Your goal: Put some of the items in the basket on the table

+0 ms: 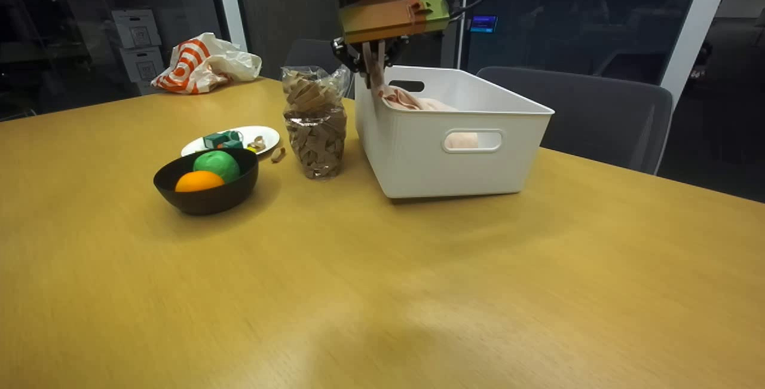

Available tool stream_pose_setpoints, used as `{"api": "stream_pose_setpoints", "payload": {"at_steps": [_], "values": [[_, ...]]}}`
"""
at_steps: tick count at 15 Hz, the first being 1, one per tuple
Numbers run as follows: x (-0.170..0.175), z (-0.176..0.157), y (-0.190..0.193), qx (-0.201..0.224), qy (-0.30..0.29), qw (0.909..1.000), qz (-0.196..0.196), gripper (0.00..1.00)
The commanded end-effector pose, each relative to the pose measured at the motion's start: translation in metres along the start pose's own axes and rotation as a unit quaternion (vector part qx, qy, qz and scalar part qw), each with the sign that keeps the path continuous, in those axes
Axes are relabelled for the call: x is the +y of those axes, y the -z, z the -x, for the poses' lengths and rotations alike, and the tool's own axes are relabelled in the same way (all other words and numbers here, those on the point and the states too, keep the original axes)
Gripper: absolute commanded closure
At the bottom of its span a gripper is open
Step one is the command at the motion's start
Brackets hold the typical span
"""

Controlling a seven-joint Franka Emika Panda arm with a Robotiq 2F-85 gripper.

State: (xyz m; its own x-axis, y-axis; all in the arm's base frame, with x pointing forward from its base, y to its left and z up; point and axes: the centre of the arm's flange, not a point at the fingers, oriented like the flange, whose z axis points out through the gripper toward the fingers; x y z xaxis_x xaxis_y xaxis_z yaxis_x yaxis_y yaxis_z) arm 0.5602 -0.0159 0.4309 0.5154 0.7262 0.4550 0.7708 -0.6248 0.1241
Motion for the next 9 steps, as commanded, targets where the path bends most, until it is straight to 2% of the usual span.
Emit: {"api": "stream_pose_setpoints", "payload": {"at_steps": [1,4,7,8,9], "values": [[0.007,-0.001,0.018,-0.002,-0.008,1.0000,0.003,0.91],[0.003,0.007,0.002,-0.017,-0.023,0.9989,-0.038,0.89],[0.000,0.011,-0.007,-0.026,-0.031,0.9979,-0.050,0.90],[0.000,0.011,-0.008,-0.028,-0.034,0.9979,-0.048,0.65],[0.001,0.011,-0.006,-0.025,-0.031,0.9981,-0.046,0.90]]}}
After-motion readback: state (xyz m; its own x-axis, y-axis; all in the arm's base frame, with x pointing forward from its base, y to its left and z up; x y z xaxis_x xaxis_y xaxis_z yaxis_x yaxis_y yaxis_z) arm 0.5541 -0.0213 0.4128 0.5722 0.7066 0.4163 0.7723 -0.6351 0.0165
